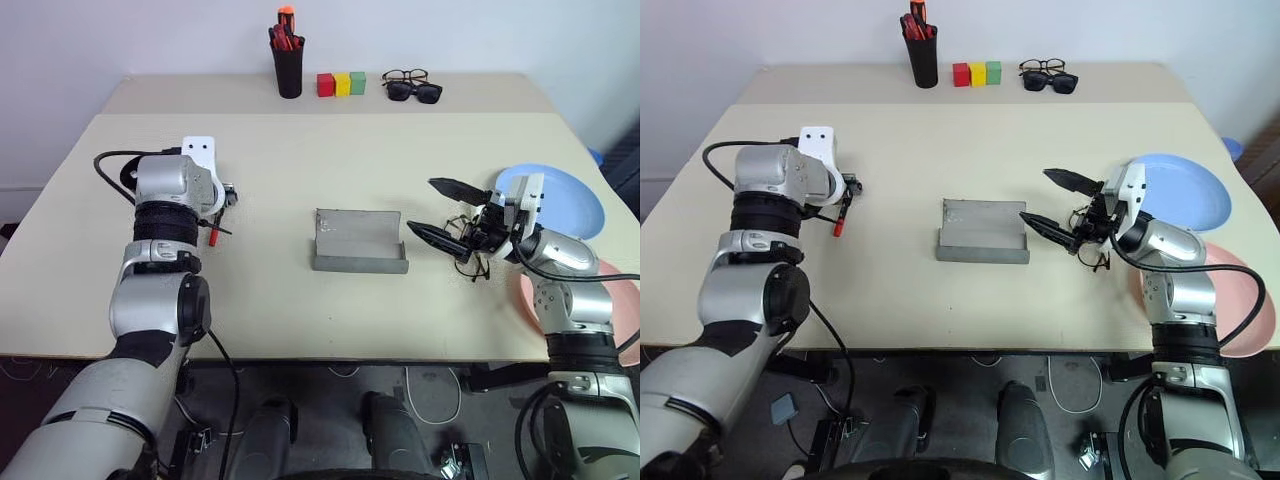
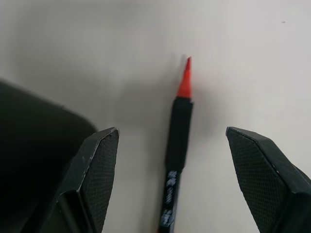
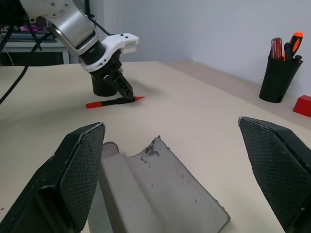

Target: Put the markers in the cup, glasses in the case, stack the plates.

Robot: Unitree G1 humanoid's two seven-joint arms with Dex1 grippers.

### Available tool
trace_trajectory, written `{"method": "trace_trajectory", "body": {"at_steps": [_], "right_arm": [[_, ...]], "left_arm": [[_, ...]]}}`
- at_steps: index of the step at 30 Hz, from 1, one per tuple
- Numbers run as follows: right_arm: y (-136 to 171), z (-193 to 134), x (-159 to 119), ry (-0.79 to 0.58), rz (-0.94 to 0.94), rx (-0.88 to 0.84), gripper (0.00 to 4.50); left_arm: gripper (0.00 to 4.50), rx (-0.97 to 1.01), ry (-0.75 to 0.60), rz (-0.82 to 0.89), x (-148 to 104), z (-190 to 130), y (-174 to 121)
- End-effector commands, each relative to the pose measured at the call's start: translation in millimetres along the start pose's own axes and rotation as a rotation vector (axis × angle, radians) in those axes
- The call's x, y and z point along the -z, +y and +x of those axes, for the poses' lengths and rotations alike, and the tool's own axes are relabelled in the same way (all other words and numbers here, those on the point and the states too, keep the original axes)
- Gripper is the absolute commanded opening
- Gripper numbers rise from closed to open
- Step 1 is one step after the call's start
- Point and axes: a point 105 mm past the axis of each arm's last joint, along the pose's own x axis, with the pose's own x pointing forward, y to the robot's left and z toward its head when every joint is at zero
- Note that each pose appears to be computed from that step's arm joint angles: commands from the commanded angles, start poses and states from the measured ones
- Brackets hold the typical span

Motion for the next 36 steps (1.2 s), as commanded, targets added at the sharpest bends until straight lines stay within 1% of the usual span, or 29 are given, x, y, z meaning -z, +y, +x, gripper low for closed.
{"method": "trace_trajectory", "body": {"at_steps": [1,2,3,4,6,8,9,13,16,19,21,23,25,27,29,31,33,34,36], "right_arm": [[-3.5,-5.7,-16.9,-0.027,-0.058,0.020,4.50],[-3.3,-6.6,-17.1,-0.026,-0.058,0.022,4.50],[-3.5,-7.6,-17.3,-0.023,-0.059,0.026,4.50],[-3.5,-9.0,-17.6,-0.021,-0.060,0.030,4.50],[-3.4,-10.7,-17.8,-0.019,-0.060,0.035,4.50],[-3.3,-11.5,-17.6,-0.016,-0.061,0.039,4.50],[-3.2,-11.7,-17.6,-0.016,-0.060,0.040,4.50],[-3.3,-10.5,-17.7,-0.017,-0.060,0.043,4.50],[-3.6,-9.8,-17.4,-0.018,-0.061,0.044,4.50],[-7.1,-9.9,-18.5,-0.019,-0.067,0.055,4.50],[-9.2,-10.4,-18.3,-0.018,-0.067,0.062,4.50],[-11.4,-10.9,-18.7,-0.029,-0.062,0.078,4.50],[-13.5,-10.6,-21.9,-0.073,-0.036,0.098,4.50],[-12.1,-9.5,-26.3,-0.126,0.012,0.080,4.50],[-3.2,-9.9,-29.4,-0.165,0.106,0.003,4.50],[3.4,-10.8,-33.1,-0.199,0.192,-0.059,4.50],[6.8,-9.8,-35.4,-0.214,0.238,-0.106,4.50],[8.3,-8.4,-35.4,-0.209,0.247,-0.129,4.50],[10.4,-4.9,-34.3,-0.192,0.238,-0.161,4.50]], "left_arm": [[3.59,0.017,-0.015,0.001,-5.7,1.8,-6.8],[3.07,0.020,-0.007,0.003,-3.6,3.4,-8.5],[2.75,0.024,0.002,0.003,-1.7,4.6,-10.2],[2.29,0.029,0.008,0.007,-0.1,5.4,-11.9],[1.20,0.028,0.015,0.008,1.4,6.2,-12.6],[0.20,0.031,0.019,0.009,2.3,6.6,-13.0],[0.02,0.034,0.018,0.011,2.1,6.5,-13.5],[0.02,0.055,0.008,0.031,-1.4,3.1,-18.0],[0.02,0.076,-0.023,0.063,-7.7,-1.9,-23.4],[0.02,0.164,-0.120,0.145,-22.0,-20.2,-43.3],[0.02,0.260,-0.185,0.169,-27.3,-37.3,-59.7],[0.02,0.330,-0.346,0.239,-38.3,-60.5,-73.3],[0.02,0.379,-0.512,0.284,-46.6,-85.3,-82.8],[0.02,0.347,-0.716,0.266,-61.0,-108.6,-78.0],[0.02,0.244,-0.994,0.219,-79.7,-136.3,-60.3],[0.02,0.133,-1.203,0.165,-88.4,-157.6,-40.5],[0.02,0.017,-1.350,0.156,-89.3,-171.2,-21.3],[0.02,-0.046,-1.400,0.181,-87.5,-175.1,-12.4],[0.02,-0.151,-1.425,0.179,-82.2,-173.7,5.5]]}}
